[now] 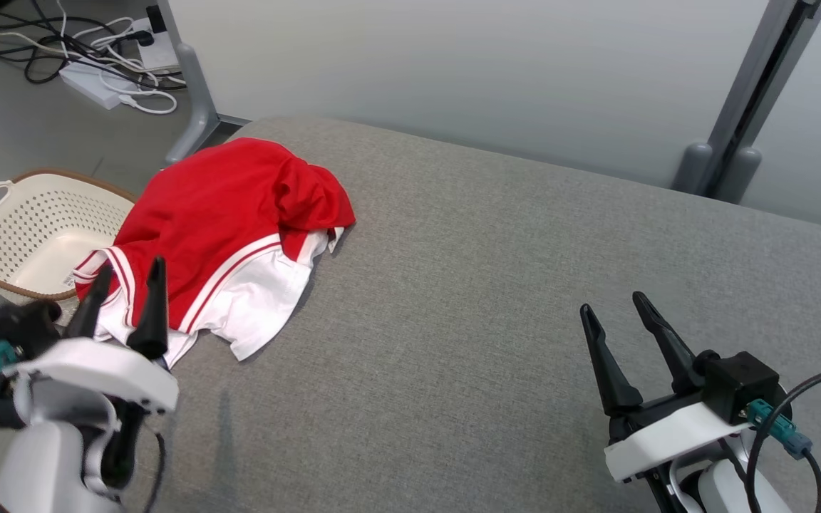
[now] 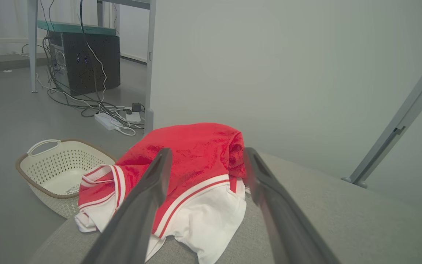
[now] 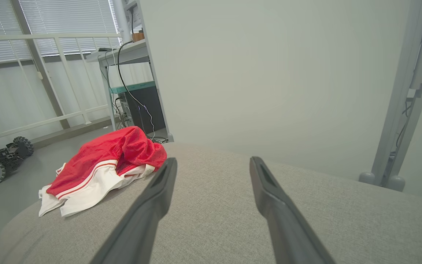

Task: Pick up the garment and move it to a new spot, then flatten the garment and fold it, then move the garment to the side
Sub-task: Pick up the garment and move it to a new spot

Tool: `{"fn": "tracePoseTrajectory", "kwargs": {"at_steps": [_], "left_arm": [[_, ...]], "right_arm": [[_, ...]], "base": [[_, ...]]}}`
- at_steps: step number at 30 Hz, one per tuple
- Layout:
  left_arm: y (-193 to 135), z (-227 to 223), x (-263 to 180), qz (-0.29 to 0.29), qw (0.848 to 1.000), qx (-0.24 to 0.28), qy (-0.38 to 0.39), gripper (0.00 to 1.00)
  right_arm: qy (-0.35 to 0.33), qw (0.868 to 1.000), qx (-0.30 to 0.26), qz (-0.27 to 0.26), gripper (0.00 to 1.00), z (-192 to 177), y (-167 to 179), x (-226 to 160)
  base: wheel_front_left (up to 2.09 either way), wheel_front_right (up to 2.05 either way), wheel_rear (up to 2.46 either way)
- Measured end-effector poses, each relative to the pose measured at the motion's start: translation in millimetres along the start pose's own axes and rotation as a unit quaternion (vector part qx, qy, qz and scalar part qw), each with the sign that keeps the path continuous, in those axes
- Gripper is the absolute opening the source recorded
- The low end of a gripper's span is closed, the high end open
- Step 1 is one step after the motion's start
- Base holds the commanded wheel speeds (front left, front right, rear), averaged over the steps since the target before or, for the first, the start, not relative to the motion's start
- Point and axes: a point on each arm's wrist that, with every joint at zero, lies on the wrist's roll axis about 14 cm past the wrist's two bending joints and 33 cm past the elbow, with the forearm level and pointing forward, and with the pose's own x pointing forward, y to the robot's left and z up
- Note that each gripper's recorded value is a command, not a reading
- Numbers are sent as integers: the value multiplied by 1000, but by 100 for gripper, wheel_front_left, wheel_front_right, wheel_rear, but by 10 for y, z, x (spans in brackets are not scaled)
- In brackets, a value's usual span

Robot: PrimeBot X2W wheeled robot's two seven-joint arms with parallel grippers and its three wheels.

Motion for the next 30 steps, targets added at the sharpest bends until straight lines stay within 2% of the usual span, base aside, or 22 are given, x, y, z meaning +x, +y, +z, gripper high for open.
{"fn": "tracePoseTrajectory", "kwargs": {"at_steps": [7, 8, 12, 21, 25, 30], "left_arm": [[-187, 261, 625, -41, 996, 18, 83, 100], [-242, 255, 717, -47, 994, 1, 100, 100], [-409, 85, 1026, -64, 979, -8, 194, 100], [-570, -189, 1669, -61, 948, -1, 313, 100], [-613, -490, 1863, -50, 926, 1, 374, 100], [-537, -813, 2075, -10, 905, 31, 424, 100]], "right_arm": [[-1, 1000, 4, -30, 100, -17, -224, -37], [-1, 999, 5, -37, 100, -23, -276, -50], [0, 998, 4, -59, 100, -52, -458, -78], [-6, 991, -6, -131, 100, -38, -1023, -222], [-2, 986, -11, -165, 100, -70, -1276, -330], [6, 978, -17, -206, 100, -118, -1539, -512]], "base": [[0, 0, 0], [0, 0, 0], [0, 0, 0], [0, 0, 0], [0, 0, 0], [0, 0, 0]]}}
